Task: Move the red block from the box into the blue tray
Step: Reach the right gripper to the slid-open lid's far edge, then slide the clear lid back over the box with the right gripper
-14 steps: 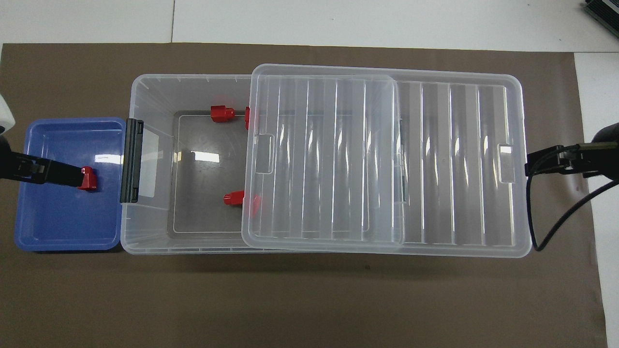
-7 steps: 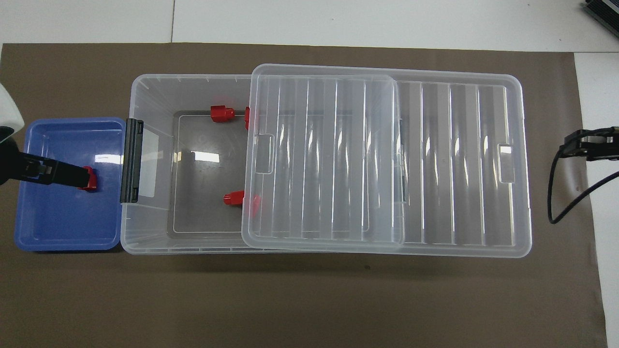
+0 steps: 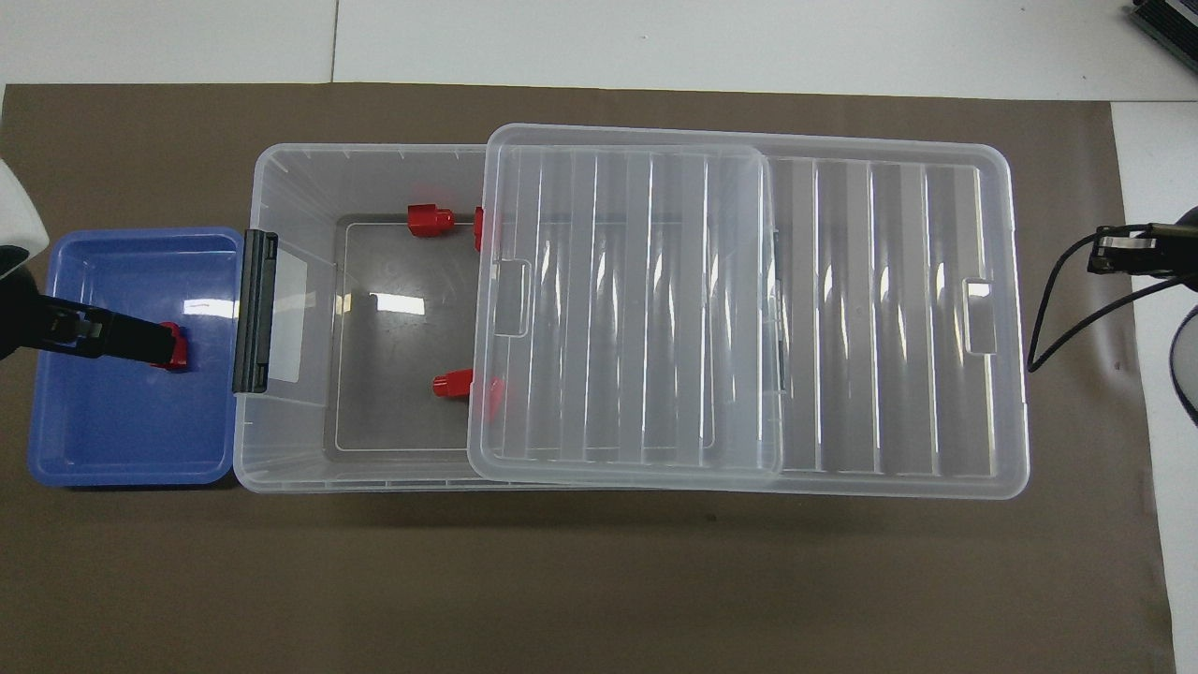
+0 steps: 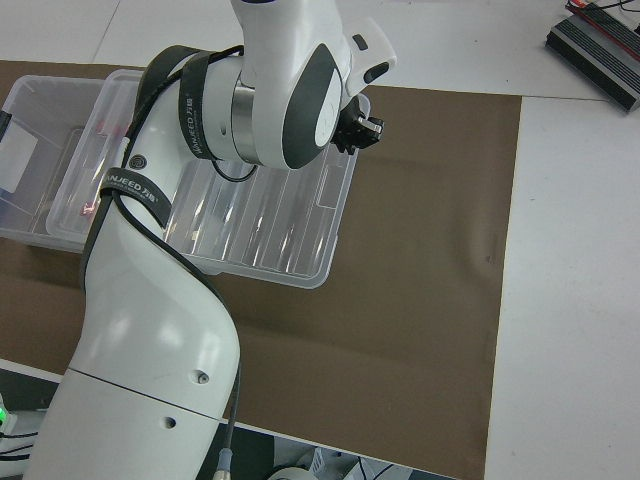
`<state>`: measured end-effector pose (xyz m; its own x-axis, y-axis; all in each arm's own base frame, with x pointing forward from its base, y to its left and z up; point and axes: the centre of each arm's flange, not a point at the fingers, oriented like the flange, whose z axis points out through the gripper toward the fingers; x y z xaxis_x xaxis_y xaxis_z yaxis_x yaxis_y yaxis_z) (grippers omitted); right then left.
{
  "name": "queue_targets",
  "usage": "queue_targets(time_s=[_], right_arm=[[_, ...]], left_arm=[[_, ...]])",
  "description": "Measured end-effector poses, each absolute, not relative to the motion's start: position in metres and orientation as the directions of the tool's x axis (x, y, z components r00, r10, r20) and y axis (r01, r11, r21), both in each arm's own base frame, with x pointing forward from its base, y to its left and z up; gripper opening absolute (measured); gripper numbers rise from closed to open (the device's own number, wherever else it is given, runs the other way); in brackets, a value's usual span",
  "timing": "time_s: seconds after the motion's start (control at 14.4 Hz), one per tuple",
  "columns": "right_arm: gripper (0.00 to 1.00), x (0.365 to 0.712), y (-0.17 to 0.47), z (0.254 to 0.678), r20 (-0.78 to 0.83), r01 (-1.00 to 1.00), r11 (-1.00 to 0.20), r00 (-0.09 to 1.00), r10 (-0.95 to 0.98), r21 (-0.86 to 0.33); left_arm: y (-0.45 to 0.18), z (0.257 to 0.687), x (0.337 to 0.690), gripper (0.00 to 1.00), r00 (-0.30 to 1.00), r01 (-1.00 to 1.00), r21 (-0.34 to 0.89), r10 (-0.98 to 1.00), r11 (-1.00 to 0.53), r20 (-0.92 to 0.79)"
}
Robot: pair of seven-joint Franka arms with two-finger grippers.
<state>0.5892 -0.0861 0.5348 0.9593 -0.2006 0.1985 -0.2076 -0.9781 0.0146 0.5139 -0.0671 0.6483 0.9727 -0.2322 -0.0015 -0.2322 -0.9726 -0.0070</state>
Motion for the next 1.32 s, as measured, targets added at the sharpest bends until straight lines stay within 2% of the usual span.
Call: queue_targets(time_s=[0.49,1.32], right_arm=[[0.01,0.640,-0.089,0.467,0.262,-0.218,-0.975,0.940,-0.219,-0.034],[0.01,0.652,-0.044,0.462,0.271,-0.118,-0.992,0.955,-0.124,-0.037]], left_arm=[[-0.060,0.649,0.515,1.00,0.975,-0.223,0.000,-0.223,-0.975,0.001],[-0.057,0.640,0.523,1.00,0.975,-0.216,-0.005,-0.216,-0.976,0.048]])
